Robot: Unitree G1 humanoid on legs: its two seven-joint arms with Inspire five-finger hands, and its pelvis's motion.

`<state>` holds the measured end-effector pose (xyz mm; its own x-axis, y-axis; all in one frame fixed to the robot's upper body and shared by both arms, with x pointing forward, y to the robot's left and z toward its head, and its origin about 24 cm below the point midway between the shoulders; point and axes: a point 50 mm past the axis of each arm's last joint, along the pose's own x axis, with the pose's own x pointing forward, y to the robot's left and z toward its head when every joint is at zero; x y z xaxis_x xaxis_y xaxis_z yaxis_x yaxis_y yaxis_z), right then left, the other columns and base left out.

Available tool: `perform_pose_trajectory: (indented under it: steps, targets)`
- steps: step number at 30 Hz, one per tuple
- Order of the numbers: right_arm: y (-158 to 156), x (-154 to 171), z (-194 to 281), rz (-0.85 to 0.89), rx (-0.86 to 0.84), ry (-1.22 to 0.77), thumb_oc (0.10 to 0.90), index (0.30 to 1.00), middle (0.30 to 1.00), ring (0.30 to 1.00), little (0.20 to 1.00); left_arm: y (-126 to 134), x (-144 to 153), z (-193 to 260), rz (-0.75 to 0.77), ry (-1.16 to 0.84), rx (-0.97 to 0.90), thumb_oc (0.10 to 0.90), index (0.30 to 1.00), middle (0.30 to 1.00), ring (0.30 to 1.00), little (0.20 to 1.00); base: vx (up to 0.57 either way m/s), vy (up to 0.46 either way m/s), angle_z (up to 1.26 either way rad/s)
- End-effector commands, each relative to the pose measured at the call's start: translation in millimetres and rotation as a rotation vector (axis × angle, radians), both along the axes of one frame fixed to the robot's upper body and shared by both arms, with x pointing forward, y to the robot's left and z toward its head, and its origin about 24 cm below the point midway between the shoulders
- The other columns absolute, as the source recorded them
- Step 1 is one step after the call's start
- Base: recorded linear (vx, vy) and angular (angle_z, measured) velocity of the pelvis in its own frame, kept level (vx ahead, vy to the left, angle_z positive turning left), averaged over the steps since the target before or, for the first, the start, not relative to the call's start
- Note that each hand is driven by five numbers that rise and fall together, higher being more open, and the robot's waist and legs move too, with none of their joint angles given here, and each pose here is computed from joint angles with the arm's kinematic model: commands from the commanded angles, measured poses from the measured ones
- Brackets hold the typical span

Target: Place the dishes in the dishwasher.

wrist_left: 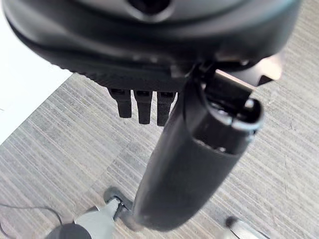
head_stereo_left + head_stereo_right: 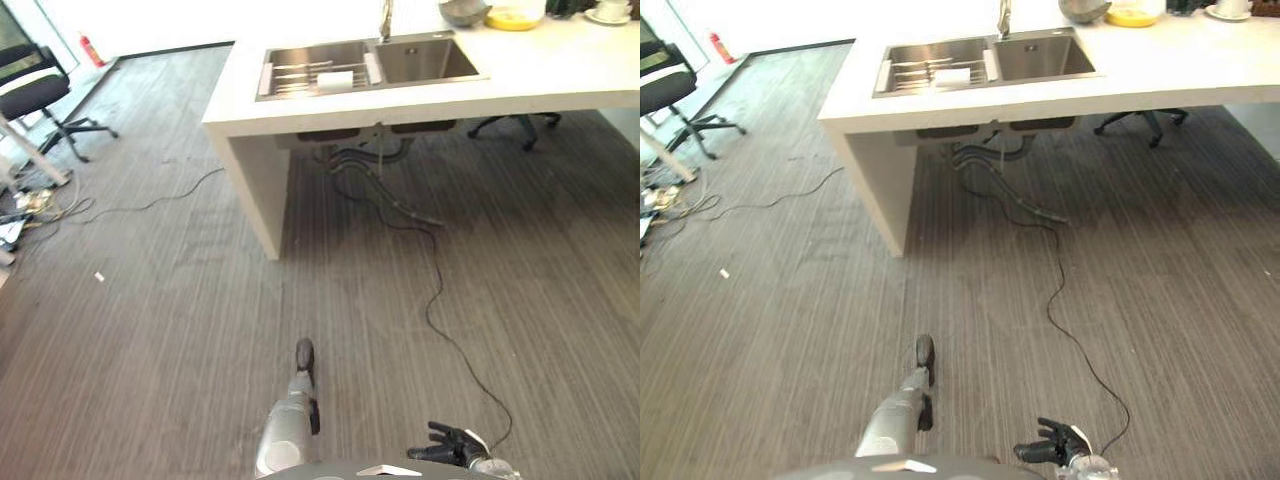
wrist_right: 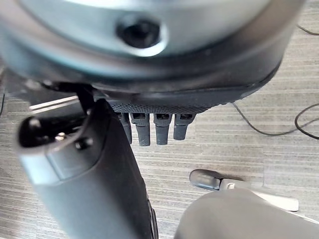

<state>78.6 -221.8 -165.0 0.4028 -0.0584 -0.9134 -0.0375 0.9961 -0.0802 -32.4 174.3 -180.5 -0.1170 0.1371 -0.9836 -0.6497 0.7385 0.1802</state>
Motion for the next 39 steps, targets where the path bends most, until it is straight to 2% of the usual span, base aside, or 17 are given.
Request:
perform_pose_trajectory:
  steps: [1,4,7,8,9,10,11,12,13,15,16,19,22,26,29,35,39]
  targets:
    - [13,11,3,0.005,0.037,-0.100,0.800,0.900,0.900,0.900,0.900,-11,59,-1,-0.031,-0.185,0.035,0.800,0.900,0.900,0.900,0.900,0.19,0.142,-0.69]
    - [13,13,5,0.009,0.033,-0.132,0.800,0.900,0.900,0.900,0.900,-14,106,7,-0.050,-0.361,0.073,0.800,0.900,0.900,0.900,0.900,0.25,0.216,-0.33]
    - [10,34,13,-0.011,0.009,-0.221,0.800,0.900,0.900,0.900,0.900,-11,185,43,-0.078,-0.668,0.163,0.800,0.900,0.900,0.900,0.900,0.21,0.202,0.33]
    - [10,34,13,-0.011,0.009,-0.221,0.800,0.900,0.900,0.900,0.900,-11,185,43,-0.078,-0.668,0.163,0.800,0.900,0.900,0.900,0.900,0.17,0.149,0.53]
    - [9,43,17,-0.024,0.000,-0.252,0.800,0.900,0.900,0.900,0.900,-7,206,60,-0.095,-0.754,0.207,0.800,0.900,0.900,0.900,0.900,0.29,0.204,0.70]
    - [7,58,24,-0.088,-0.013,-0.319,0.800,0.900,0.900,0.900,0.900,10,244,107,-0.149,-0.967,0.374,0.800,0.900,0.900,0.900,0.900,0.45,0.213,0.84]
    - [-5,113,45,-0.139,-0.018,-0.393,0.800,0.900,0.900,0.900,0.900,23,260,122,-0.261,-1.016,0.456,0.800,0.900,0.900,0.900,0.900,0.36,0.141,0.48]
    - [-5,113,45,-0.139,-0.018,-0.393,0.800,0.900,0.900,0.900,0.900,23,260,122,-0.261,-1.016,0.456,0.800,0.900,0.900,0.900,0.900,0.29,0.006,0.33]
    - [-10,76,31,-0.122,-0.016,-0.310,0.800,0.900,0.900,0.900,0.900,40,273,155,-0.354,-1.124,0.620,0.800,0.900,0.900,0.900,0.900,0.14,-0.003,0.15]
    - [-10,76,31,-0.122,-0.016,-0.310,0.800,0.900,0.900,0.900,0.900,40,273,155,-0.354,-1.124,0.620,0.800,0.900,0.900,0.900,0.900,0.33,-0.078,0.30]
    - [-12,22,25,-0.027,0.000,-0.288,0.800,0.900,0.900,0.900,0.900,55,301,254,-0.646,-1.370,1.090,0.800,0.900,0.900,0.900,0.900,0.68,-0.204,0.79]
    - [-11,11,20,-0.038,-0.026,-0.263,0.800,0.900,0.900,0.900,0.900,55,308,287,-0.546,-1.474,1.221,0.800,0.900,0.900,0.900,0.900,0.48,-0.192,0.78]
    - [-5,-6,11,-0.030,-0.014,-0.173,0.800,0.900,0.900,0.900,0.900,55,308,353,-0.406,-1.659,1.475,0.800,0.900,0.900,0.900,0.900,0.28,-0.215,0.91]
    - [-12,-13,11,-0.003,-0.024,-0.145,0.800,0.900,0.900,0.900,0.900,64,303,361,-0.445,-1.651,1.561,0.800,0.900,0.900,0.900,0.900,0.19,-0.149,0.15]
    - [-19,-4,16,-0.007,-0.038,-0.184,0.800,0.900,0.900,0.900,0.900,66,300,357,-0.456,-1.655,1.523,0.800,0.900,0.900,0.900,0.900,0.21,-0.174,0.08]
    - [-36,31,29,-0.027,-0.052,-0.264,0.800,0.900,0.900,0.900,0.900,62,311,350,-0.723,-1.634,1.437,0.800,0.900,0.900,0.900,0.900,0.13,-0.187,-0.16]
    - [-35,23,24,0.015,-0.049,-0.209,0.800,0.900,0.900,0.900,0.900,52,317,340,-0.895,-1.591,1.364,0.800,0.900,0.900,0.900,0.900,0.17,-0.003,-0.25]
